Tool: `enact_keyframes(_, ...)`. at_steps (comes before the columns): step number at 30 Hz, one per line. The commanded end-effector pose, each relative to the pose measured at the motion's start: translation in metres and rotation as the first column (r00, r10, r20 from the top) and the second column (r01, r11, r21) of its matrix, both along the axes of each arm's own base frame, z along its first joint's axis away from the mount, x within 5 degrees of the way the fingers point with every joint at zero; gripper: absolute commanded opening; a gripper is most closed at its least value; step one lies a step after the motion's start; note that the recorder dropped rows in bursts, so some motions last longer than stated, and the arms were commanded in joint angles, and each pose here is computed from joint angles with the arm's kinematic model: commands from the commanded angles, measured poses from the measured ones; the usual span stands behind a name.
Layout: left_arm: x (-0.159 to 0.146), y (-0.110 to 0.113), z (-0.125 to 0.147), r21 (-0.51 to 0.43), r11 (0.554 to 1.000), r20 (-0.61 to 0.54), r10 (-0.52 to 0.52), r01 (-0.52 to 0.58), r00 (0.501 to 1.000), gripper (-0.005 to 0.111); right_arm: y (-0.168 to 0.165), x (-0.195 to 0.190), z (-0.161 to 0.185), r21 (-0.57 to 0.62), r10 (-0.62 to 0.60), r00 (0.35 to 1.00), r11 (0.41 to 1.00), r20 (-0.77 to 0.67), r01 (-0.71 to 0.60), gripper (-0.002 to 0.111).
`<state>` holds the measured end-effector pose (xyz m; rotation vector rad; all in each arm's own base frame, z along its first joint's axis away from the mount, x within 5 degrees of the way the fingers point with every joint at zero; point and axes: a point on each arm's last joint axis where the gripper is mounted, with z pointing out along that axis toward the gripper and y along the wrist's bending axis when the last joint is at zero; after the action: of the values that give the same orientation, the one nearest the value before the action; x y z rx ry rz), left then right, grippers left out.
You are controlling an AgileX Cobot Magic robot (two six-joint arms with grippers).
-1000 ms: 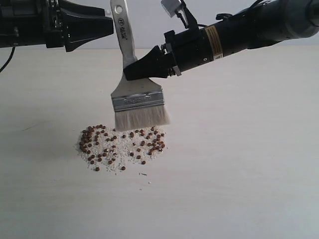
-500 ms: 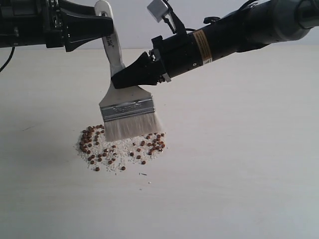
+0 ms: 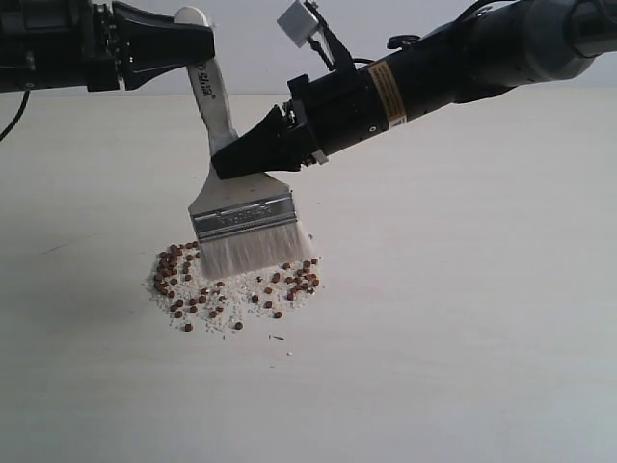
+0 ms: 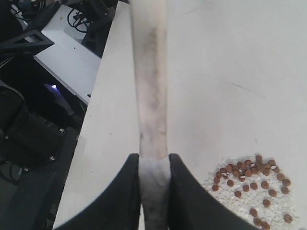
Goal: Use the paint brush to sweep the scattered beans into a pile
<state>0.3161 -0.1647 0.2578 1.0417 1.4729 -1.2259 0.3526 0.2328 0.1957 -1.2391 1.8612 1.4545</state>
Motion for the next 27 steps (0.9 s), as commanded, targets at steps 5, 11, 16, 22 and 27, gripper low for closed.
enact_keyframes(5,0.000,-0.001,0.001,-0.016,1.000,-0.037,0.009,-0.009,0.999,0.000,0.002,0.001,0.006,0.038,-0.018,1.000,0.999,-0.011,0.018,0.000)
enact_keyframes(11,0.000,-0.001,0.001,-0.017,1.000,-0.046,0.009,-0.010,0.999,0.000,0.004,0.005,0.012,0.115,-0.044,0.998,0.993,0.039,0.039,0.011)
enact_keyframes(16,0.000,-0.001,0.001,-0.019,1.000,-0.061,0.010,-0.011,0.998,0.000,0.005,0.007,0.016,0.161,-0.071,0.996,0.985,0.046,0.063,0.025)
enact_keyframes(22,0.000,-0.001,0.001,-0.020,1.000,-0.066,0.011,-0.012,0.998,0.000,0.006,0.010,0.021,0.214,-0.099,0.992,0.974,0.078,0.080,0.030)
enact_keyframes(27,0.000,-0.001,0.001,-0.020,1.000,-0.066,0.011,-0.012,0.998,0.000,0.006,0.011,0.022,0.229,-0.108,0.990,0.970,0.086,0.086,0.030)
